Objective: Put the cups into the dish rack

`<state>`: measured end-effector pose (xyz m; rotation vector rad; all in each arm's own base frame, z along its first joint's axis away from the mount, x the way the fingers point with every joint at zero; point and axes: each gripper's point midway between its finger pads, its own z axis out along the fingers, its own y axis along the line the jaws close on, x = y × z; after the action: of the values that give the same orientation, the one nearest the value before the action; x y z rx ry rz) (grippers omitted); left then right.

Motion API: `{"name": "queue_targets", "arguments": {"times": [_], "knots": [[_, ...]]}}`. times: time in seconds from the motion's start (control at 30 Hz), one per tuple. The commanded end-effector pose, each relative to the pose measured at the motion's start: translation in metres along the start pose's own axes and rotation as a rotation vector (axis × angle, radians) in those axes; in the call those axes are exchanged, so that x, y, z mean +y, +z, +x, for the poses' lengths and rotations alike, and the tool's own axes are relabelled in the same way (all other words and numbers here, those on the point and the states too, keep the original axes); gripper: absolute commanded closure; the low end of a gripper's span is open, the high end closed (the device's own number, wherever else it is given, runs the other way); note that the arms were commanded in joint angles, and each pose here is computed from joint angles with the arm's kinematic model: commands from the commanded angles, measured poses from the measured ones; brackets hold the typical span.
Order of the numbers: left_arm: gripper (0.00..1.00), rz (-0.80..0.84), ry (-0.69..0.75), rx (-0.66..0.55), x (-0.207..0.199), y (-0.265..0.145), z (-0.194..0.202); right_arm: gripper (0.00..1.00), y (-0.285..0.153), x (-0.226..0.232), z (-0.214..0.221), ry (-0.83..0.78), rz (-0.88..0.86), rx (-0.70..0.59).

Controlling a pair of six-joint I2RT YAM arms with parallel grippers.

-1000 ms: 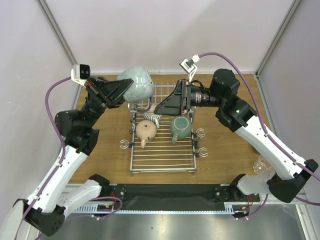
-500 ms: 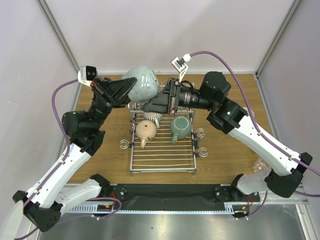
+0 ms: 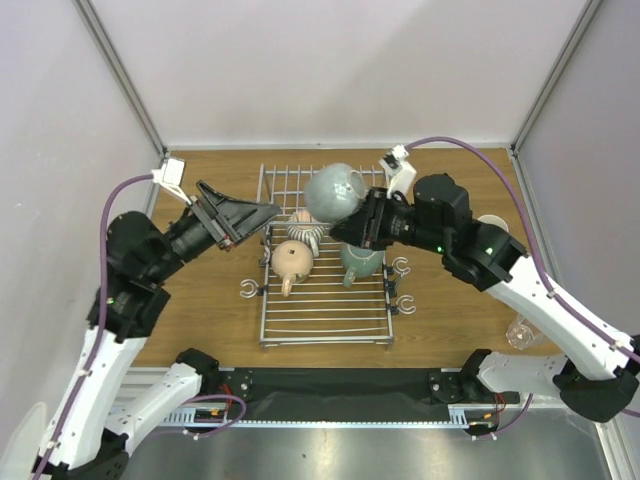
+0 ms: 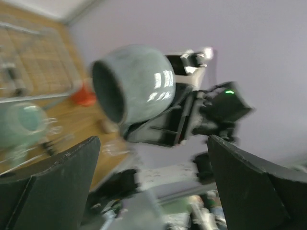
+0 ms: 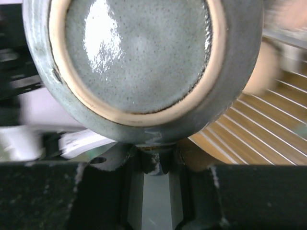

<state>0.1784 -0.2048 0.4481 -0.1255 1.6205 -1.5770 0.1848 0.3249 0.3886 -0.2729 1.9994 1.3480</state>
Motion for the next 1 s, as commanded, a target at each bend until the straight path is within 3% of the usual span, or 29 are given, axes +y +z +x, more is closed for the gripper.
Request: {"name": "queue_targets", "arguments": {"times": [0.0,0.1,0.23,0.4,0.57,0.97], "knots": [[0.00,-0.356,0.195,0.121,0.052,-0.043,0.017,1.00,-0.030,-0.027,-0.020,-0.081,0.179,-0.126],[0.00,-0.496,0.243,0.115,0.065,-0.058,0.009,1.00,-0.035,-0.073,0.017,-0.088,0.360,-0.041],[0.00,-0.464,0.245,0.094,0.058,-0.057,0.006,1.00,-0.038,-0.113,0.067,-0.117,0.505,0.059],[0.00,-0.442,0.240,0.072,0.051,-0.054,0.003,1.00,-0.048,-0.153,0.109,-0.173,0.652,0.079],[0.00,-0.436,0.234,0.087,0.051,-0.052,0.004,1.00,-0.033,-0.176,0.120,-0.204,0.668,0.046],[0.00,-0.411,0.230,0.099,0.044,-0.051,0.005,1.00,-0.013,-0.221,0.141,-0.233,0.773,0.107]]}}
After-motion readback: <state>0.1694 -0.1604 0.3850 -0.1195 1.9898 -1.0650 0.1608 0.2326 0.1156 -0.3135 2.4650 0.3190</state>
